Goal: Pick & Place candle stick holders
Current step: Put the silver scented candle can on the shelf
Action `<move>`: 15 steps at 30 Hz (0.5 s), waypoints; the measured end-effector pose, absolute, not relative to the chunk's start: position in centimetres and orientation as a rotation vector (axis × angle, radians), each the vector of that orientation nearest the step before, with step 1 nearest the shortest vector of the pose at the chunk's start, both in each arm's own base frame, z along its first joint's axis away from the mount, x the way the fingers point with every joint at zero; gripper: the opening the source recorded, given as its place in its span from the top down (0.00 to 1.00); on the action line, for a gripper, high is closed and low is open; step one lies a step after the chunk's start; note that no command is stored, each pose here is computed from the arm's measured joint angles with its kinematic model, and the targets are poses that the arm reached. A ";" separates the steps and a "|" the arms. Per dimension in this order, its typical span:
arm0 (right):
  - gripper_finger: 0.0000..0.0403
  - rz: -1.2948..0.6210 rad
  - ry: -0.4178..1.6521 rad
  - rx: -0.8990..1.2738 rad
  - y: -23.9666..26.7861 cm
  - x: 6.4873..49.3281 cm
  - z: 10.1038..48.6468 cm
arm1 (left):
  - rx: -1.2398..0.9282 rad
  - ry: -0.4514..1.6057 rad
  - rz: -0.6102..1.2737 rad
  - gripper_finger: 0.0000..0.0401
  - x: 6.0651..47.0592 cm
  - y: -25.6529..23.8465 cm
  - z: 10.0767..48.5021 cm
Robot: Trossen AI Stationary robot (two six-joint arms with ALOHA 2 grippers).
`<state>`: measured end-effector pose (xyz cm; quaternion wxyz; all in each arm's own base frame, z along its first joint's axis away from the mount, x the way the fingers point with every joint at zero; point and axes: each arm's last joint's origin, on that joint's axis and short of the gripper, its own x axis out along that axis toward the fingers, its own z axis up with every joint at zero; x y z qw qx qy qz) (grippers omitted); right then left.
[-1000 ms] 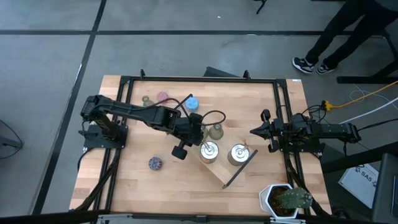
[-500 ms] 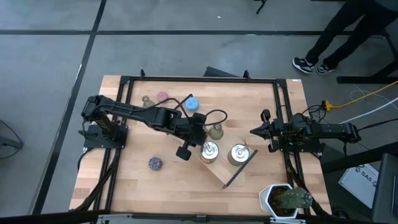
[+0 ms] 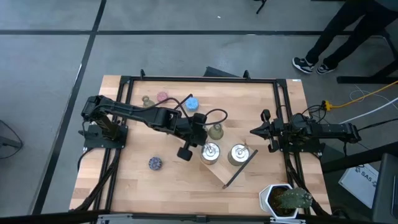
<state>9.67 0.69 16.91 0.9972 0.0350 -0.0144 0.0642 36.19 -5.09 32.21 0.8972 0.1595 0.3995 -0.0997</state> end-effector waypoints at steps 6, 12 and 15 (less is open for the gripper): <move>1.00 0.128 -0.029 0.070 0.7 9.7 16.9 | 0.284 0.859 -0.213 1.00 35.9 -5.3 32.0; 1.00 0.129 -0.029 0.070 0.7 9.7 16.9 | 0.274 0.816 -0.240 1.00 36.2 -5.7 32.3; 1.00 0.128 -0.029 0.070 0.7 9.7 16.9 | 0.273 0.793 -0.241 1.00 36.3 -5.8 32.4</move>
